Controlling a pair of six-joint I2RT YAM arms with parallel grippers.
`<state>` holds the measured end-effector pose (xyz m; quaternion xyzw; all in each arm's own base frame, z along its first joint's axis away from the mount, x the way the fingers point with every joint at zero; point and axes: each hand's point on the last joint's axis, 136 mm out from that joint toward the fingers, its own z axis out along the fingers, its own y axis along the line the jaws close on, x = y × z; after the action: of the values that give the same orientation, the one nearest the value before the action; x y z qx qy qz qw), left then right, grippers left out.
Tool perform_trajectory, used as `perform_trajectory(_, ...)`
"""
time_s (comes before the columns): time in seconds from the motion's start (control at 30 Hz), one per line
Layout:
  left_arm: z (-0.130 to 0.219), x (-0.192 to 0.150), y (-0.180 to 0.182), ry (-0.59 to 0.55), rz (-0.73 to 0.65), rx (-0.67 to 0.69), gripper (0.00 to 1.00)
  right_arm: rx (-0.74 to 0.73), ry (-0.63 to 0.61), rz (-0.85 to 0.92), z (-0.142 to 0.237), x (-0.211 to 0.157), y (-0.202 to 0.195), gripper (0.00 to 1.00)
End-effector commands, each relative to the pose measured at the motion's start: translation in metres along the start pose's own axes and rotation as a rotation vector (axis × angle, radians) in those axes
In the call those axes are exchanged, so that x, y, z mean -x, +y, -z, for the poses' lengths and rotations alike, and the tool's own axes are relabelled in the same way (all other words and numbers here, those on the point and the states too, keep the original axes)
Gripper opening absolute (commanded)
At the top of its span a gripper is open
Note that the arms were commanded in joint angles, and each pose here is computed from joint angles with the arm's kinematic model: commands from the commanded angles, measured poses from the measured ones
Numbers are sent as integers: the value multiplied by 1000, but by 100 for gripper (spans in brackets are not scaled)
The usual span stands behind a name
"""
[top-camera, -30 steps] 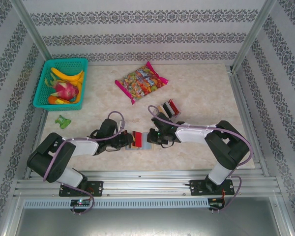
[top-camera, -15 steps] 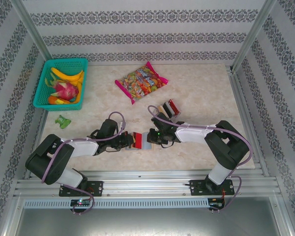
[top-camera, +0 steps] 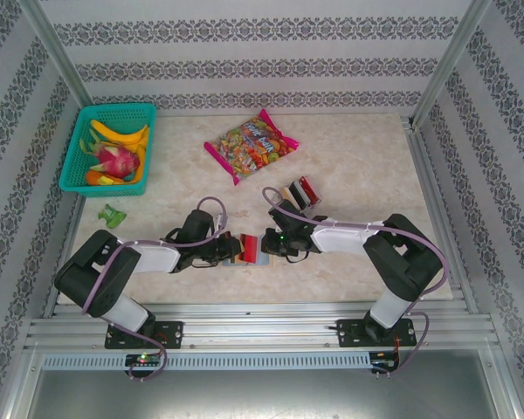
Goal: Put the credit cards into the card holder
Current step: Insert the credit card into the card slot.
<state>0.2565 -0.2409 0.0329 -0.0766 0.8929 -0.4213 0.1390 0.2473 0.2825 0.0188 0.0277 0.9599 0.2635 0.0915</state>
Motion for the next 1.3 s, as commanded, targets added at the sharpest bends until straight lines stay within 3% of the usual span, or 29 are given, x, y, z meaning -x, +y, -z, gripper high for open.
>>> perform_trajectory(0.0,-6,1,4,-22,19,14,7,-103,11,-24,-5,-4,-29,17)
perform_trajectory(0.2,-8,-10,-2,61,-25,16,14,-89,-1,-19,1,0,-23,19)
perform_trajectory(0.43,6,-4,-2,25,-72,95,26,-86,-40,2,19,8,-18,23)
perform_trajectory(0.53,6,-2,-7,28,-85,89,27,-91,-36,2,20,7,-20,24)
perform_trajectory(0.8,-5,-8,-10,74,-105,93,13,-98,-2,-8,7,1,-26,23)
perform_trajectory(1.27,-25,-21,-21,168,-142,108,16,-70,13,-23,0,-2,-26,18)
